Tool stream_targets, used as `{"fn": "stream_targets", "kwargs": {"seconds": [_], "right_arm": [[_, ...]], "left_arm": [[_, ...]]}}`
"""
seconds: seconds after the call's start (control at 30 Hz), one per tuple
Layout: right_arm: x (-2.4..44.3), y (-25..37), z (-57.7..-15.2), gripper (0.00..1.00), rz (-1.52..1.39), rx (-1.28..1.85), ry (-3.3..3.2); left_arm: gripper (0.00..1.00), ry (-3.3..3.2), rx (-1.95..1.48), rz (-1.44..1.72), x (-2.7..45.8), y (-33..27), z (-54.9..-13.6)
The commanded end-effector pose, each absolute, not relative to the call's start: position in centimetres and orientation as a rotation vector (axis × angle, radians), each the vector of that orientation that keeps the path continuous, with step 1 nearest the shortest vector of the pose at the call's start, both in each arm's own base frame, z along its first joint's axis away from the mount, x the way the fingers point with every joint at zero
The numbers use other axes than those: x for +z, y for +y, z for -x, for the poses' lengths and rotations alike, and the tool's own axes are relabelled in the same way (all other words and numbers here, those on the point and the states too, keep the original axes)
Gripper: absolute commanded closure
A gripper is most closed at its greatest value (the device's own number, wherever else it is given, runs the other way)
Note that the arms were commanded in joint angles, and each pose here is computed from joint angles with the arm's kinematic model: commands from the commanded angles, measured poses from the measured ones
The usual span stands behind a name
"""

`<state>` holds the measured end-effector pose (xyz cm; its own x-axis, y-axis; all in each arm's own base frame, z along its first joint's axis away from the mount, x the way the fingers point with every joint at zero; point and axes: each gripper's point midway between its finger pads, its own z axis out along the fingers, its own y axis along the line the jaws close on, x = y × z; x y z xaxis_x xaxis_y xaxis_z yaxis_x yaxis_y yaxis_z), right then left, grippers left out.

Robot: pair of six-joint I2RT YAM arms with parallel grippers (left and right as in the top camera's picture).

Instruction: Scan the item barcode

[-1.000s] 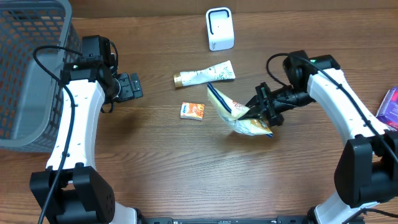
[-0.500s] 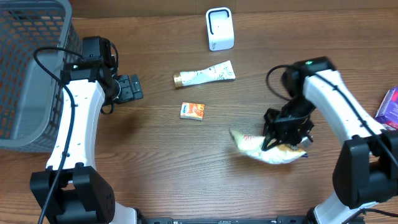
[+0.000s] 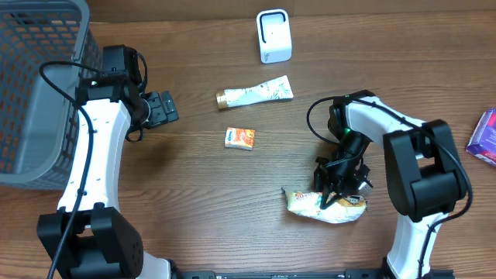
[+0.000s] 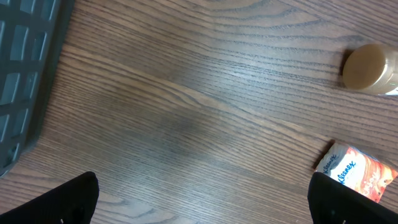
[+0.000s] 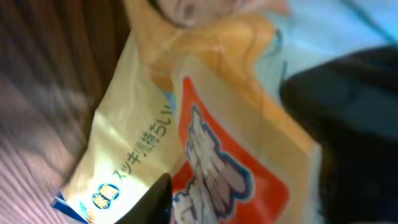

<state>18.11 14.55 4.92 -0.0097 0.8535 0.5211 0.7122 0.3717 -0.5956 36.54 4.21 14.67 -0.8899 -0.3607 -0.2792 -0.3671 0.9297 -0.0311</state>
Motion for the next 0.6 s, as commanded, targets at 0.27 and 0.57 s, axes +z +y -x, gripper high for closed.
{"fn": "stream_targets", "kwargs": {"seconds": [0.27, 0.57], "right_arm": [[6.5, 9.7, -23.5, 0.61, 1.304, 0.196, -2.067], [10.6, 9.0, -29.5, 0.61, 1.118, 0.035, -2.469]], "left_arm": [[0.00, 2.753, 0.025, 0.552, 16.3, 4.3, -37.0], [0.00, 2.757, 0.026, 0.552, 16.2, 4.3, -36.9]]}}
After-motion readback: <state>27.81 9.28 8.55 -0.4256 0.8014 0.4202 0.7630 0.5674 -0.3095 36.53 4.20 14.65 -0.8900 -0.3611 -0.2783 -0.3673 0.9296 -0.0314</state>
